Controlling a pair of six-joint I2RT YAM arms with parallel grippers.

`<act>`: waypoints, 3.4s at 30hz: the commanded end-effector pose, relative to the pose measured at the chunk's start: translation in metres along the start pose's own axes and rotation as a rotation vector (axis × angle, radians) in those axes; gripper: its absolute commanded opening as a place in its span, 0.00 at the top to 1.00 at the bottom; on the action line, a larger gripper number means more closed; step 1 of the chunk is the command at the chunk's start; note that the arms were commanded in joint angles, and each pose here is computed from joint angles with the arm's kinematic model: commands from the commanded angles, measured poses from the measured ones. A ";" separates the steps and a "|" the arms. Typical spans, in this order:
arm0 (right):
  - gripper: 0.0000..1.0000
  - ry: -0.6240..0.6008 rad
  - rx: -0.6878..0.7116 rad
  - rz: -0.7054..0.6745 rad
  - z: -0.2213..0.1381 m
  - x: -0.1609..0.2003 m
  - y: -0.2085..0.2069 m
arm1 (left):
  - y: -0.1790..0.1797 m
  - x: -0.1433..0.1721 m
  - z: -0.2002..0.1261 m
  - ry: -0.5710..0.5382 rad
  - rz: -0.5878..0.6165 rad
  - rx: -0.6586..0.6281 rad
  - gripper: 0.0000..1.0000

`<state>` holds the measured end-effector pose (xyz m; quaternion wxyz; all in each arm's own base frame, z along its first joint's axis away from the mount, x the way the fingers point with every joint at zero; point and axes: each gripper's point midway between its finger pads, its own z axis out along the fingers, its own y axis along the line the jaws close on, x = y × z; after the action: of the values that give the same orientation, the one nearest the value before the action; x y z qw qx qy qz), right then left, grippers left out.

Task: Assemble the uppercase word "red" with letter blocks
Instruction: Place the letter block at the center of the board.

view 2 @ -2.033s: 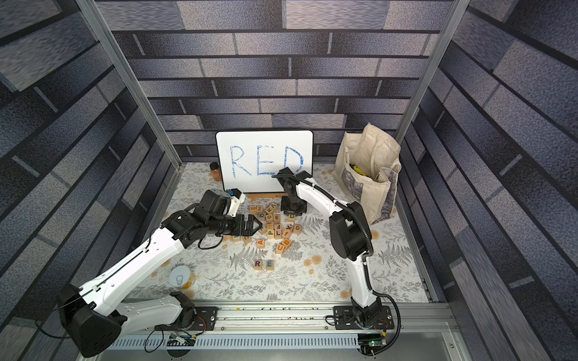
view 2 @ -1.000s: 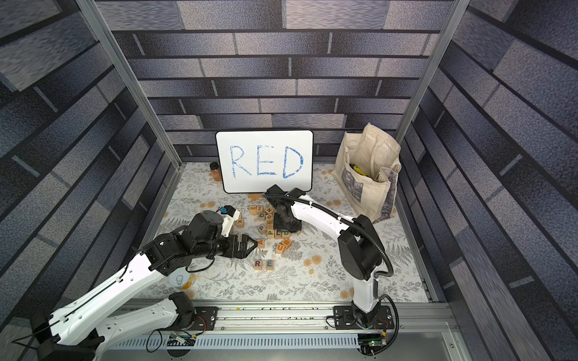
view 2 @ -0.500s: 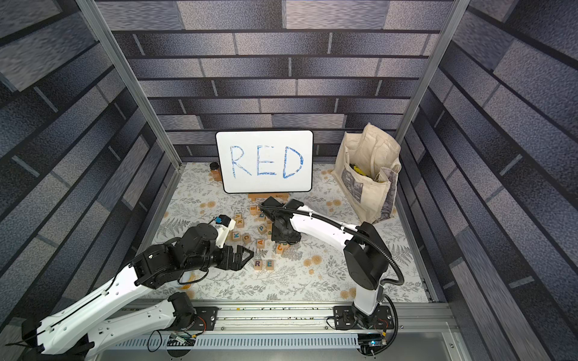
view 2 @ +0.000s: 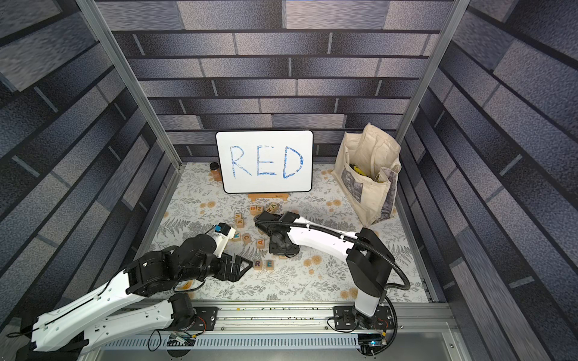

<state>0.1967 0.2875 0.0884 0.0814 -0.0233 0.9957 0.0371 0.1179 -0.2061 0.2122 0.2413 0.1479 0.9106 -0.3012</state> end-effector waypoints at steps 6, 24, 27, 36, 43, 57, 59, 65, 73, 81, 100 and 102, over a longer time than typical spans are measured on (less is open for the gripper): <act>0.81 -0.021 -0.017 0.051 -0.002 0.019 -0.003 | 0.005 0.014 0.002 0.007 0.012 -0.046 0.00; 0.80 0.016 -0.029 0.036 0.023 0.039 0.011 | 0.007 0.034 0.002 -0.017 0.038 -0.053 0.00; 0.80 0.024 -0.021 0.028 0.027 0.040 0.012 | 0.009 0.033 0.000 -0.027 0.036 -0.057 0.00; 0.80 0.032 0.002 0.002 0.035 0.038 0.014 | 0.013 0.032 -0.002 -0.039 0.040 -0.071 0.00; 0.80 0.039 0.012 0.006 0.039 0.034 0.012 | 0.015 0.030 -0.002 -0.043 0.044 -0.080 0.00; 0.78 0.044 0.015 0.016 0.045 0.024 0.009 | 0.017 0.028 -0.002 -0.038 0.036 -0.080 0.00; 0.78 0.045 0.019 0.019 0.046 0.023 0.007 | 0.018 0.027 -0.002 -0.036 0.035 -0.080 0.00; 0.78 0.054 0.025 0.023 0.051 0.023 0.004 | 0.019 0.026 -0.004 -0.033 0.032 -0.080 0.00; 0.77 0.075 0.013 0.022 0.058 0.027 0.007 | 0.021 0.026 -0.004 -0.027 0.026 -0.079 0.00; 0.71 0.083 0.023 0.009 0.062 0.029 0.005 | 0.022 0.027 -0.004 -0.021 0.022 -0.077 0.00; 0.53 0.051 0.022 -0.007 0.046 0.022 0.002 | 0.023 0.025 -0.003 -0.020 0.009 -0.072 0.00; 0.53 0.044 0.023 -0.007 0.043 0.021 0.001 | 0.023 0.024 -0.003 -0.022 0.010 -0.070 0.00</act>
<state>0.1785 0.2984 0.0277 0.0483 -0.0310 0.9979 0.0288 0.1078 -0.1869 0.1940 0.2624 0.1296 0.9155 -0.2761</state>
